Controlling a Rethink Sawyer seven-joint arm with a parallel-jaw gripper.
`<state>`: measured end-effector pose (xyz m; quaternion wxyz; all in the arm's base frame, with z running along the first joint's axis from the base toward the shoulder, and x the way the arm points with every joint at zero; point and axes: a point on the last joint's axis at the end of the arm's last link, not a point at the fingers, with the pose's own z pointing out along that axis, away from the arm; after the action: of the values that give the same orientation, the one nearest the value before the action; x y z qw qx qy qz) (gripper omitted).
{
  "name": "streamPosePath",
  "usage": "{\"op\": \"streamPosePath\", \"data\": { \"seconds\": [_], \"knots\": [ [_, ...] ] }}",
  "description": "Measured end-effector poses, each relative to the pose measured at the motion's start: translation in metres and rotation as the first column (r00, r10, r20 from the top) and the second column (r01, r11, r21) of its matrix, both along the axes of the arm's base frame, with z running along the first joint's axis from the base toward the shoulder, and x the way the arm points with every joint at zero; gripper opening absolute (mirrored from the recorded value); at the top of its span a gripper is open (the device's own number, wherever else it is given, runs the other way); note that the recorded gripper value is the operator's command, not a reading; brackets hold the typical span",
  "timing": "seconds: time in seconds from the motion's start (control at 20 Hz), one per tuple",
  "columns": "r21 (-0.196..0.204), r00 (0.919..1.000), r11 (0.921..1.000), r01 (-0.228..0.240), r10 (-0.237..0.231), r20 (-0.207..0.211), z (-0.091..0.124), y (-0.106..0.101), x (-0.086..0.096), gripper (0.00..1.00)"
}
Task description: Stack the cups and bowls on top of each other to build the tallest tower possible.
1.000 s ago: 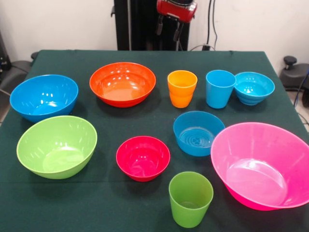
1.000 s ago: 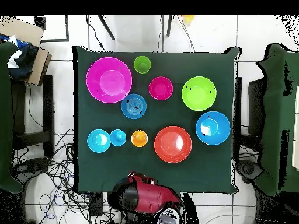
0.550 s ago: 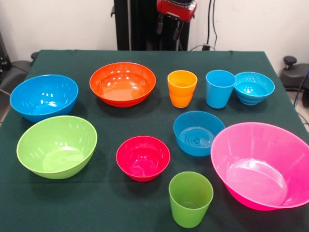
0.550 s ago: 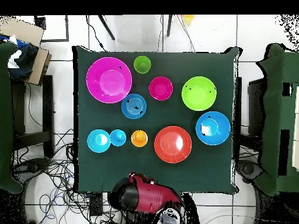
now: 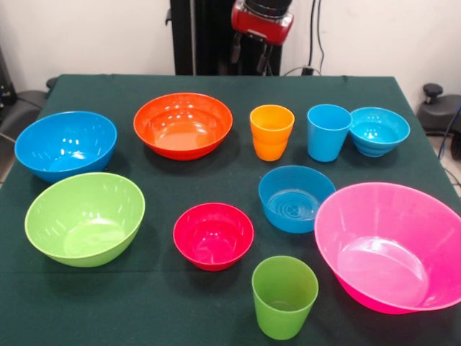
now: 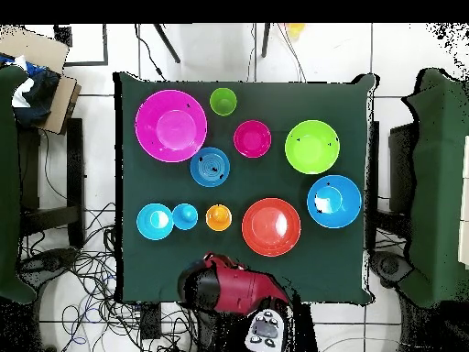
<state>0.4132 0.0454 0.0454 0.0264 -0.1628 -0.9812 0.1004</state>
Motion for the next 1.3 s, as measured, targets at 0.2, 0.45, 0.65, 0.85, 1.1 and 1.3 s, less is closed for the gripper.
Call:
{"op": "streamPosePath", "data": {
  "seconds": [0.2,0.45,0.65,0.85,1.1,1.3],
  "knots": [
    [-0.008,0.9994,0.9998,-0.021,0.021,0.026,-0.005,0.001,0.021,1.00],
    [-0.019,0.9975,0.9983,-0.054,0.055,0.045,-0.019,0.006,0.043,1.00],
    [-0.025,0.9964,0.9973,-0.070,0.071,0.046,-0.030,0.012,0.051,1.00],
    [-0.028,0.9962,0.9970,-0.072,0.073,0.048,-0.036,0.015,0.056,1.00],
    [-0.031,0.9958,0.9964,-0.079,0.081,0.043,-0.041,0.019,0.057,1.00],
    [-0.037,0.9954,0.9956,-0.086,0.088,0.037,-0.044,0.022,0.055,1.00]
  ]
}}
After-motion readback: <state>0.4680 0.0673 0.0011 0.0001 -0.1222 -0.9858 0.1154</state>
